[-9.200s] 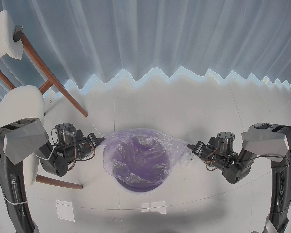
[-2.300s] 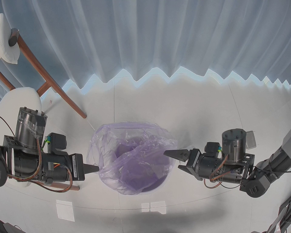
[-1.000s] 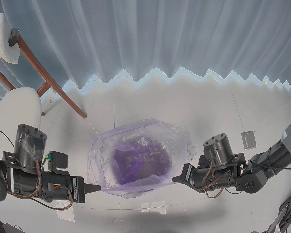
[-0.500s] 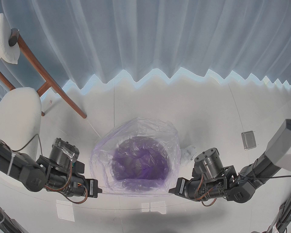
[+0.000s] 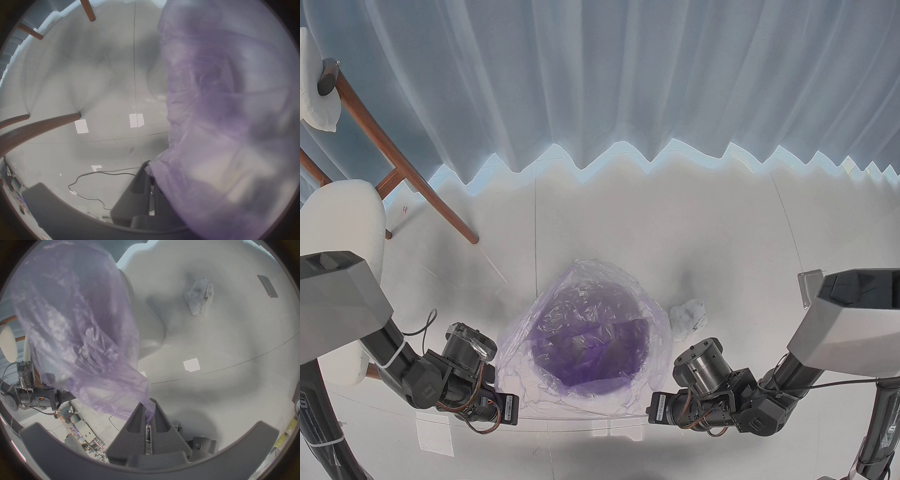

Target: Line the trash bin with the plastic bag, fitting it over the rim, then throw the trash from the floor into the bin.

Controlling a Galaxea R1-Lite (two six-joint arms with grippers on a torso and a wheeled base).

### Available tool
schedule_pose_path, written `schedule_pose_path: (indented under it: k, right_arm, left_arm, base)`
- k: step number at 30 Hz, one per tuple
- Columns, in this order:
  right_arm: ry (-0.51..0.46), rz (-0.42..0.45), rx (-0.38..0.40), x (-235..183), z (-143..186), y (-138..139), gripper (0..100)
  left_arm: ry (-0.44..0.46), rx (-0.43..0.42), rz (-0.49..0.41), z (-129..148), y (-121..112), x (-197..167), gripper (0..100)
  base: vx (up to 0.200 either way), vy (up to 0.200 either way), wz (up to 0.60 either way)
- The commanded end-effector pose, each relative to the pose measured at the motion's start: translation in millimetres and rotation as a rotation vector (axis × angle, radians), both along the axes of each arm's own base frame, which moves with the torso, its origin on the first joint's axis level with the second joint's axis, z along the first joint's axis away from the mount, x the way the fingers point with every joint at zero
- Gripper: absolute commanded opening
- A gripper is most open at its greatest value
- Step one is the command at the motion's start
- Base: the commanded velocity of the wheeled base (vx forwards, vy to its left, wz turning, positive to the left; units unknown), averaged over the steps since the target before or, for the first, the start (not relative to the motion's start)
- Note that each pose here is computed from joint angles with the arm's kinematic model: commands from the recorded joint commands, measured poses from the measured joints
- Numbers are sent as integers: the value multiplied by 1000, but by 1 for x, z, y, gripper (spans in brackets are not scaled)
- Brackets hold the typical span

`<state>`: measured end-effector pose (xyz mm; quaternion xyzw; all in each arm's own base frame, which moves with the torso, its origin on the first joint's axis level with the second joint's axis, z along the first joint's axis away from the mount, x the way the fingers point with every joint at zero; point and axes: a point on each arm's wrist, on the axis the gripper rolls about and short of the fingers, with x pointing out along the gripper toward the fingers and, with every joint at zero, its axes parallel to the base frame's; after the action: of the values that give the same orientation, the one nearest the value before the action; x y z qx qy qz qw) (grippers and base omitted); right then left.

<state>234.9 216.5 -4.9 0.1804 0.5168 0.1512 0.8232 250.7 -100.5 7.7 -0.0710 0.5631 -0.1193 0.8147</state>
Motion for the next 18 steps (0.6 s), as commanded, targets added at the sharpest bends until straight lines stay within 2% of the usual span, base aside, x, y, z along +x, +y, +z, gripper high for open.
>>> schedule_pose_path:
  k: [1, 4, 6, 8, 13, 18]
  right_arm:
    - [17, -9, -30, 4, -20, 1, 0]
    - [-28, -15, 10, 9, -19, 3, 0]
    - [-39, -27, 8, 12, -20, 2, 0]
    - [-50, -38, -21, 14, -25, 2, 0]
    - [-107, -74, -150, 22, -44, -2, 0]
    - [-131, -81, -132, 24, -45, -2, 0]
  left_arm:
    - [52, 35, 13, -21, 1, 4, 0]
    - [14, 22, 19, -23, 0, 9, 0]
    - [-6, 12, 24, -24, -1, 12, 0]
    - [-3, 14, 26, -29, -1, 13, 0]
    - [-11, 68, 47, -41, -1, 15, 0]
    - [-48, 78, 56, -49, -1, 19, 0]
  base:
    - [0, 0, 0]
    - [0, 0, 0]
    - [0, 0, 0]
    - [0, 0, 0]
    - [0, 0, 0]
    - [0, 0, 0]
